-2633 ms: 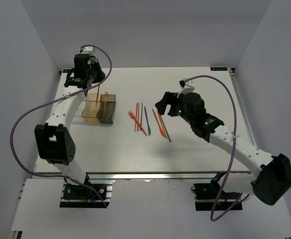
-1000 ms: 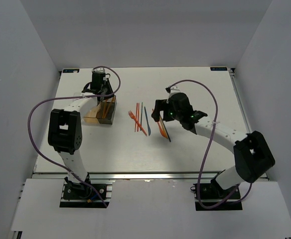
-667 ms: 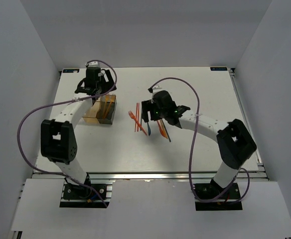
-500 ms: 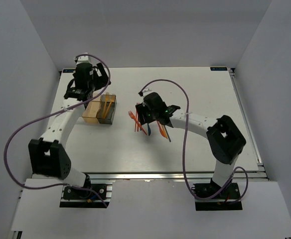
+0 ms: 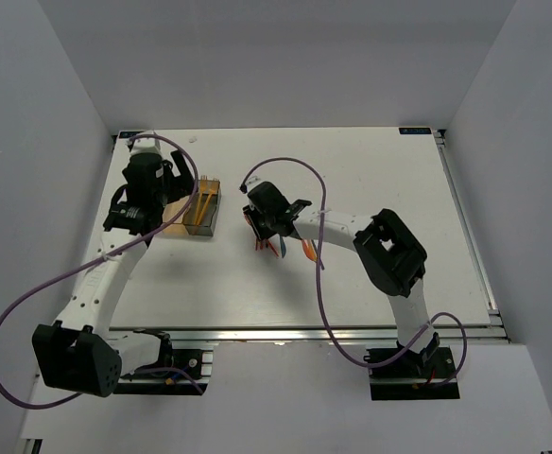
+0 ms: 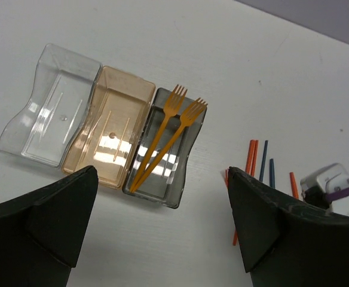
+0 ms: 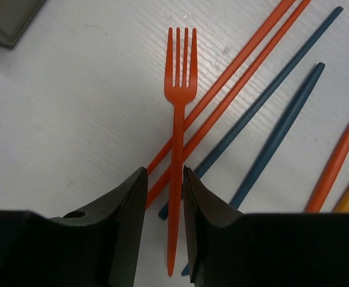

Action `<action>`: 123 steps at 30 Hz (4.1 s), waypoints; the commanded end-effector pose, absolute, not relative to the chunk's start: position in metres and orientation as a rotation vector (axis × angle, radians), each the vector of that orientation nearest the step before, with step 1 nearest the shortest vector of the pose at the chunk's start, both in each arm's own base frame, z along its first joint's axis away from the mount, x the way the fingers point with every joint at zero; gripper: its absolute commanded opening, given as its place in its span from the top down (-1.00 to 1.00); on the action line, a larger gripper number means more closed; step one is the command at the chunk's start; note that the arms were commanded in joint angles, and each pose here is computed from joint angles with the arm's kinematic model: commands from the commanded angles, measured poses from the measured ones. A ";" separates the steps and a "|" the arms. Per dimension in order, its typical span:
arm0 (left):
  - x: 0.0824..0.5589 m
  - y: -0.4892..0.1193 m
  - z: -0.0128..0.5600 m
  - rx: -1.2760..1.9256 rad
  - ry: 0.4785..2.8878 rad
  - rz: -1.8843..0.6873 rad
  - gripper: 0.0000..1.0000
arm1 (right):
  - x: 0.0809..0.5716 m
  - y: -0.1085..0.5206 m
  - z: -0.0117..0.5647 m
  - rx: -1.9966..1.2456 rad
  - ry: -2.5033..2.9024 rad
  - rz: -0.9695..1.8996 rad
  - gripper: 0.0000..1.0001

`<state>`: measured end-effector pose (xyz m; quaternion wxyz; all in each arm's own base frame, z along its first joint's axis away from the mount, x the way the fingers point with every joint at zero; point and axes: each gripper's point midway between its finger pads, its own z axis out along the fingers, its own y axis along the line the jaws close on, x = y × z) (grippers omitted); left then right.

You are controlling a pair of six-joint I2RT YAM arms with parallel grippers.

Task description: Sort the eating utensils into containers

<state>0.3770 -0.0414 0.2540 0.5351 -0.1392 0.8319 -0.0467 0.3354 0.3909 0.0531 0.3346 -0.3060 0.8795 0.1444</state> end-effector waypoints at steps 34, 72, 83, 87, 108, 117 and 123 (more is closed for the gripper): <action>0.365 -0.177 0.264 -0.334 1.762 -1.168 -0.96 | 0.320 0.382 0.167 -0.558 2.090 0.549 1.00; 0.426 -0.113 0.220 -0.096 2.181 -0.135 1.00 | 0.296 0.334 0.244 -0.403 1.949 0.484 -0.79; 0.489 -0.053 0.240 -0.047 2.060 0.397 1.00 | 0.293 0.241 0.227 -0.265 1.981 0.393 -0.79; 0.500 -0.055 0.239 -0.050 1.992 0.378 1.00 | 0.291 0.220 0.224 -0.237 1.979 0.367 -0.79; 0.489 -0.066 0.180 0.037 2.018 0.349 0.77 | 0.295 0.221 0.197 -0.259 2.036 0.347 -0.79; 0.491 -0.075 0.153 0.145 2.084 0.373 0.87 | 0.295 0.221 0.189 -0.254 2.052 0.357 -0.79; 0.495 -0.080 0.150 0.272 2.104 0.396 0.80 | 0.296 0.220 0.186 -0.260 2.057 0.347 -0.79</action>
